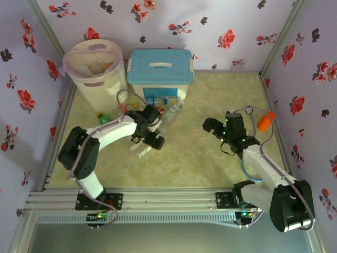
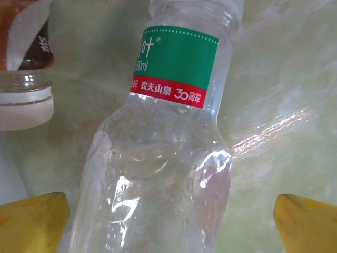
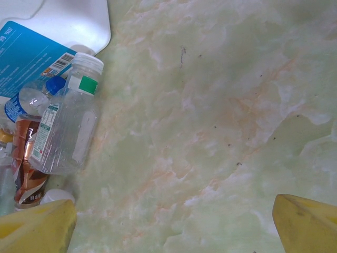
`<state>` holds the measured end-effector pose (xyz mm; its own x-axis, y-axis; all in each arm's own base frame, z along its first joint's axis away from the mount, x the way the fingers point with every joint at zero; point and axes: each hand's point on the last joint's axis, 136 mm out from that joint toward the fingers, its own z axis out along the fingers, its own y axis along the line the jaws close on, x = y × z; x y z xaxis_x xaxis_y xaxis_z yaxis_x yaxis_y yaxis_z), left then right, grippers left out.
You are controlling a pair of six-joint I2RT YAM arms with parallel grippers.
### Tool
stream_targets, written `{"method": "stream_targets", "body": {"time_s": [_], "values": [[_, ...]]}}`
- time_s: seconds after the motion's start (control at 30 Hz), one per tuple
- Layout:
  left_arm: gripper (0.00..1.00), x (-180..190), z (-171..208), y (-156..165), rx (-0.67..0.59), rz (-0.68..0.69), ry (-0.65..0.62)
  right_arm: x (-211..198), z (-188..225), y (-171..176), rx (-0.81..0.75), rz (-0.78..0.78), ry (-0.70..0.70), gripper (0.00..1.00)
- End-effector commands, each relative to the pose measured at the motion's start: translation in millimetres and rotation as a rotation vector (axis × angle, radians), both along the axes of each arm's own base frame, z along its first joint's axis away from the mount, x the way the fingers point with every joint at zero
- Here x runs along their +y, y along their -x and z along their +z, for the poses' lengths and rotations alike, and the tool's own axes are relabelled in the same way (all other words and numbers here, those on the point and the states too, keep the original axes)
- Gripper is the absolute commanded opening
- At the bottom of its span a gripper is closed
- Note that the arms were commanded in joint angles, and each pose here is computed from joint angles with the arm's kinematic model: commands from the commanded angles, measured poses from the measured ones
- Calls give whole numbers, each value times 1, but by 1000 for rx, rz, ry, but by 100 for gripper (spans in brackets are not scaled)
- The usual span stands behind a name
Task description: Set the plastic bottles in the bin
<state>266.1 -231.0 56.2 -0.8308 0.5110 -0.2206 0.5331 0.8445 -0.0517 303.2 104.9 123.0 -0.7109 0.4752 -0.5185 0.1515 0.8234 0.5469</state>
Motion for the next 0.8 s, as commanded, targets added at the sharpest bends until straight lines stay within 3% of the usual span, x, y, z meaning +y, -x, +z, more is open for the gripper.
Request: {"method": "stream_targets", "body": {"time_s": [0.0,0.5,0.77], "values": [[99,-7,-7,1,16,-4,-6,0,2,-3,-10,-2,-14,96],[69,-7,1,0,7,-21,-40,2,3,-2,-13,11,-18,97],[58,-18,53,-17,-80,-78,-10,2,8,-1,-24,15,-17,97]]}}
